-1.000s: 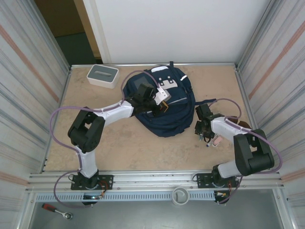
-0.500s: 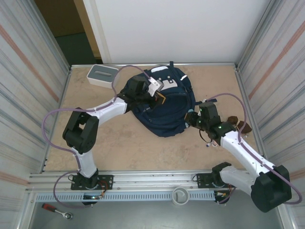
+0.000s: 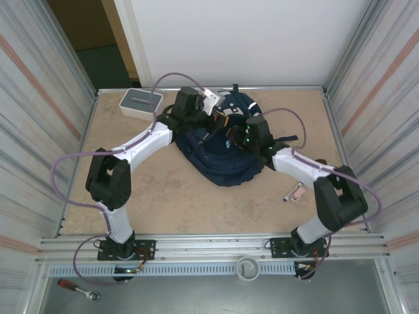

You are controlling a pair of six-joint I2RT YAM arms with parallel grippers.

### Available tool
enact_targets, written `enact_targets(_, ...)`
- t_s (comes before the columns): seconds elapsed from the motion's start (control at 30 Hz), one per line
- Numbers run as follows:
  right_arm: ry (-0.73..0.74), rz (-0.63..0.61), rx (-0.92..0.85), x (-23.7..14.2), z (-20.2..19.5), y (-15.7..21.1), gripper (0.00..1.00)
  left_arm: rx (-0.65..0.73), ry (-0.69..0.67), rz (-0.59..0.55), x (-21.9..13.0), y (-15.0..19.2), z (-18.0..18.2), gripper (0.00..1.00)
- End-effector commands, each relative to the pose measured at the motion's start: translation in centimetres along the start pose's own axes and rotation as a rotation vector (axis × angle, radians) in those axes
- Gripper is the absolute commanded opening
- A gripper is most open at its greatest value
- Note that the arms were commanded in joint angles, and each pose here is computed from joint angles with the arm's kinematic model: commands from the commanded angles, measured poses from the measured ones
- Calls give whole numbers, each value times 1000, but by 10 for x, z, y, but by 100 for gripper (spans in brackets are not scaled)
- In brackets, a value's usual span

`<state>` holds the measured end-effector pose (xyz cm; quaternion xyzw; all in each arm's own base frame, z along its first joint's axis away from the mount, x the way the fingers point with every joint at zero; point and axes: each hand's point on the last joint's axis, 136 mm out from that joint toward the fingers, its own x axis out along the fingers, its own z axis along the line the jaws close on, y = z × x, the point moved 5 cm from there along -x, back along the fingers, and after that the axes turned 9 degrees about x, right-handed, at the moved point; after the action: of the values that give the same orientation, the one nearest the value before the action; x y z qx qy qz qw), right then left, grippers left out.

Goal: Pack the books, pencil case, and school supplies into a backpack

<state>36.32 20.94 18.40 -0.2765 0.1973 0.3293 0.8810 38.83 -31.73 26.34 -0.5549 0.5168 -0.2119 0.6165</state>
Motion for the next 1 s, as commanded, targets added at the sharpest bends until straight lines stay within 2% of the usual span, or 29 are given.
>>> enact_targets(0.0, -59, 1, -39, 3, 24, -4, 47, 51, 0, -149, -21, -50, -5, 0)
enact_targets(0.1, 13, -1, -94, -14, 5, 1, 58, 46, -11, -152, -23, -48, -3, 0)
enact_targets(0.27, 88, -34, -185, -67, -22, 9, 61, 39, -8, -151, -24, -42, -3, 0)
enact_targets(0.43, 359, -70, -228, -123, -78, 8, 64, 4, 22, -142, -17, -25, -4, 0)
enact_targets(0.63, 678, -17, -156, -162, -156, 18, 71, -26, 34, -115, -10, -4, -7, 0)
enact_targets(0.77, 789, -85, -73, -183, -189, 12, 74, -29, 42, -107, -6, 4, -10, 0)
enact_targets(0.97, 842, -163, 81, -194, -217, 4, 79, -20, 50, -96, -6, 10, -13, 0)
